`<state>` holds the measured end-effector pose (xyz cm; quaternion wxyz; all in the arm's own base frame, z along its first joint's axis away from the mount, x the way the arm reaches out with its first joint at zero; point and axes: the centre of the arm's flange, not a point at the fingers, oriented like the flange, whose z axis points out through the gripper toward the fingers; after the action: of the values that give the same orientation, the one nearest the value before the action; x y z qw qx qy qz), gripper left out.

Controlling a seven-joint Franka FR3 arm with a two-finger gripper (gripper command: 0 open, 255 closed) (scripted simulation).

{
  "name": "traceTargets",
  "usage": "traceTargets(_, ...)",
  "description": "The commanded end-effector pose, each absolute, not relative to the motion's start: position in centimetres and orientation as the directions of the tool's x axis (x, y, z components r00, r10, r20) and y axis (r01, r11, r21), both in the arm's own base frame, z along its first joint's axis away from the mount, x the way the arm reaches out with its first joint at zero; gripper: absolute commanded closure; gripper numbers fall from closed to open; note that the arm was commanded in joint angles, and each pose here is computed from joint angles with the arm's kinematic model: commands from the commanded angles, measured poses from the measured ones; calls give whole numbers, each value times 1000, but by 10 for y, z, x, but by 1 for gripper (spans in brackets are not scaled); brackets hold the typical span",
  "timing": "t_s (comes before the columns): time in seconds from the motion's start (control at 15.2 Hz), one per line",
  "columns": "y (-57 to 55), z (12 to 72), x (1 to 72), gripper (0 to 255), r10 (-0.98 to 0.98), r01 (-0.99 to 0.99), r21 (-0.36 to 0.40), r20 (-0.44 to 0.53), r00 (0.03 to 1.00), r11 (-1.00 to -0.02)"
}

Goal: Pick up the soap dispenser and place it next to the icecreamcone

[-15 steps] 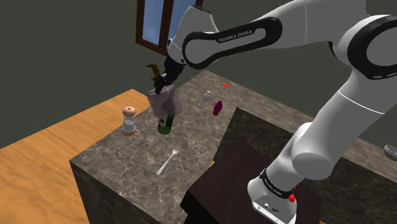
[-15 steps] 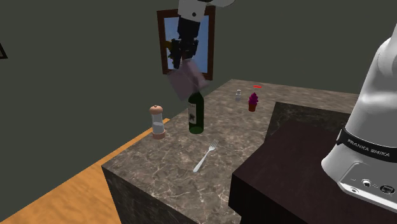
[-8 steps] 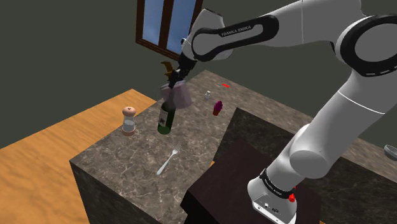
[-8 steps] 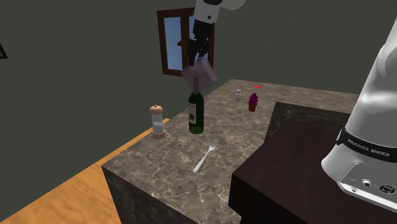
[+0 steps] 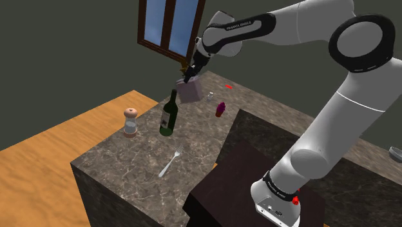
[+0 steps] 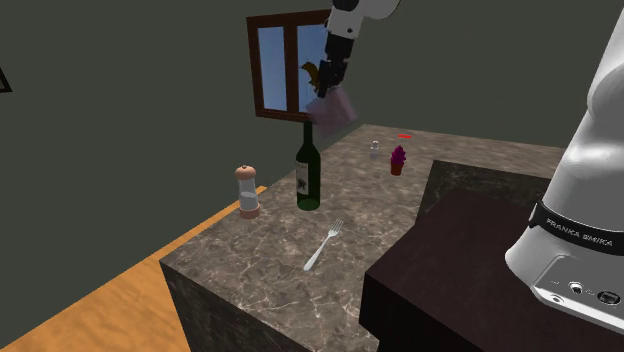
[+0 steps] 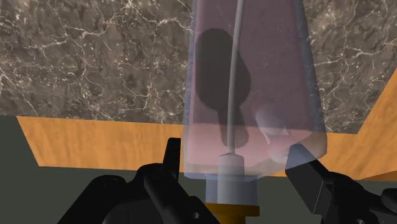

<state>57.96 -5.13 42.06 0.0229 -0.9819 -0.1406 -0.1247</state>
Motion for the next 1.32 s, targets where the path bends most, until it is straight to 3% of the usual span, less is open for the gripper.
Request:
traceTargets(0.0,-77,420,584,255,272,284,-9,252,929,-959)
traceTargets(1.25,-324,421,629,255,272,284,-9,252,929,-959)
